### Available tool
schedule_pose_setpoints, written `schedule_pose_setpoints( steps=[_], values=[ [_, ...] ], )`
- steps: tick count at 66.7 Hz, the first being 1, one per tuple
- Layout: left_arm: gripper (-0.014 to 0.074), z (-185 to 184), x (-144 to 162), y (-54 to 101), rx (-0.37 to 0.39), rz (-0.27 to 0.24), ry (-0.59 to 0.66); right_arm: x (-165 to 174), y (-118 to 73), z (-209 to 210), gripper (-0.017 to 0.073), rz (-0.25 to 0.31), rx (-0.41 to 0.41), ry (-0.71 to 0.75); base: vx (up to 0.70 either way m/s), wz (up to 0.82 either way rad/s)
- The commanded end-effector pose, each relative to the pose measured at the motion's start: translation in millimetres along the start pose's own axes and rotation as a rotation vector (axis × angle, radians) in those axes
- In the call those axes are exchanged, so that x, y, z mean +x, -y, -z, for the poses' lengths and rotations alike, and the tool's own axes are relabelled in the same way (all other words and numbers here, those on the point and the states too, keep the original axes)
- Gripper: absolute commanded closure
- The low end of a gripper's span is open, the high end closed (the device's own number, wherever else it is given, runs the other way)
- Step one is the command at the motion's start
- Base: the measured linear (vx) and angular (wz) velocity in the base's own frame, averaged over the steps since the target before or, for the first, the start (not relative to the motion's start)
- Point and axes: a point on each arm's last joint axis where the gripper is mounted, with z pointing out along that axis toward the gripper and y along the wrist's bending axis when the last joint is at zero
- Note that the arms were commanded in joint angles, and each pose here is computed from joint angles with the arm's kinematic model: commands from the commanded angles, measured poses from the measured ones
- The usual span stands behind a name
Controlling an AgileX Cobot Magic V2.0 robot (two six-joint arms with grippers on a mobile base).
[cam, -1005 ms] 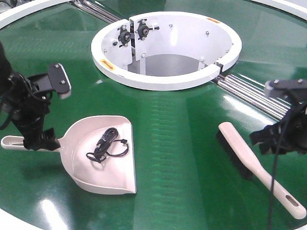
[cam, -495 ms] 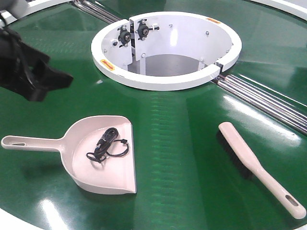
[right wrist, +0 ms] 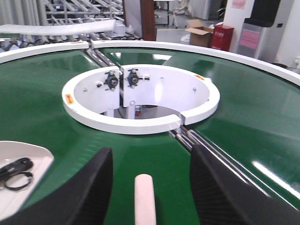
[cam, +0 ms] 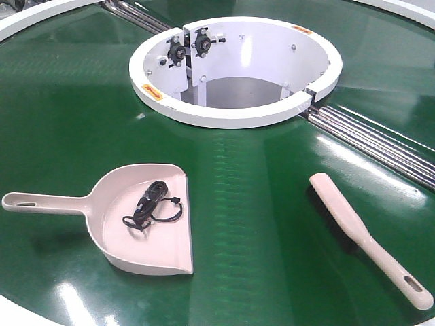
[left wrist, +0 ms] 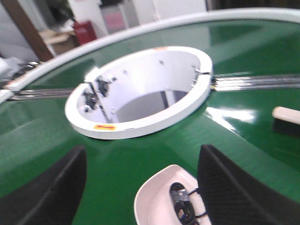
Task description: Clean and inspect green conveyor with broom and dustpan
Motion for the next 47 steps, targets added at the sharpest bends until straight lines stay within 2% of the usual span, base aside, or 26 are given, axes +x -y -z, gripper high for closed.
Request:
schedule_pose_setpoints(
  steps=[1, 8, 14, 20, 29, 32, 36, 38, 43, 47],
  values=[
    [0.0128, 2, 22, 2.8, -0.081, 0.048, 0.067, 12, -2.1, -9, 0.0191, 0.001, 0.004, 0.134, 0.00, 0.00],
    [0.0128, -6, 63, 7.4, -0.150, 0.077, 0.043, 47, -9.0, -26, 0.0191, -0.021, -0.027, 0.200, 0.00, 0.00],
    [0.0128, -12, 89, 9.3, -0.205, 0.139, 0.030, 75, -14.9, -42, 0.0191, -0.003, -0.052, 0.233, 0.00, 0.00],
    [0.0129, -14, 101, 11.1, -0.221, 0.205, 0.019, 95, -19.1, -50, 0.0191, -0.001, -0.072, 0.262, 0.00, 0.00],
    [0.0156, -14, 102, 12.5, -0.207, 0.205, 0.007, 108, -21.9, -54, 0.0196, -0.008, -0.088, 0.294, 0.00, 0.00],
    [0.0191, -14, 103, 12.8, -0.204, 0.202, 0.004, 109, -21.9, -55, 0.0210, -0.008, -0.088, 0.289, 0.00, 0.00],
    [0.0287, -15, 103, 13.8, -0.194, 0.198, -0.005, 110, -21.7, -55, 0.0258, -0.007, -0.086, 0.273, 0.00, 0.00],
    [0.0344, -15, 104, 14.6, -0.185, 0.189, -0.013, 111, -21.6, -55, 0.0303, -0.007, -0.085, 0.262, 0.00, 0.00],
    [0.0580, -15, 105, 16.6, -0.164, 0.154, -0.033, 111, -21.4, -55, 0.0459, -0.006, -0.083, 0.250, 0.00, 0.00],
    [0.0603, -15, 105, 16.5, -0.164, 0.146, -0.033, 111, -21.3, -55, 0.0576, -0.008, -0.082, 0.246, 0.00, 0.00]
  ],
)
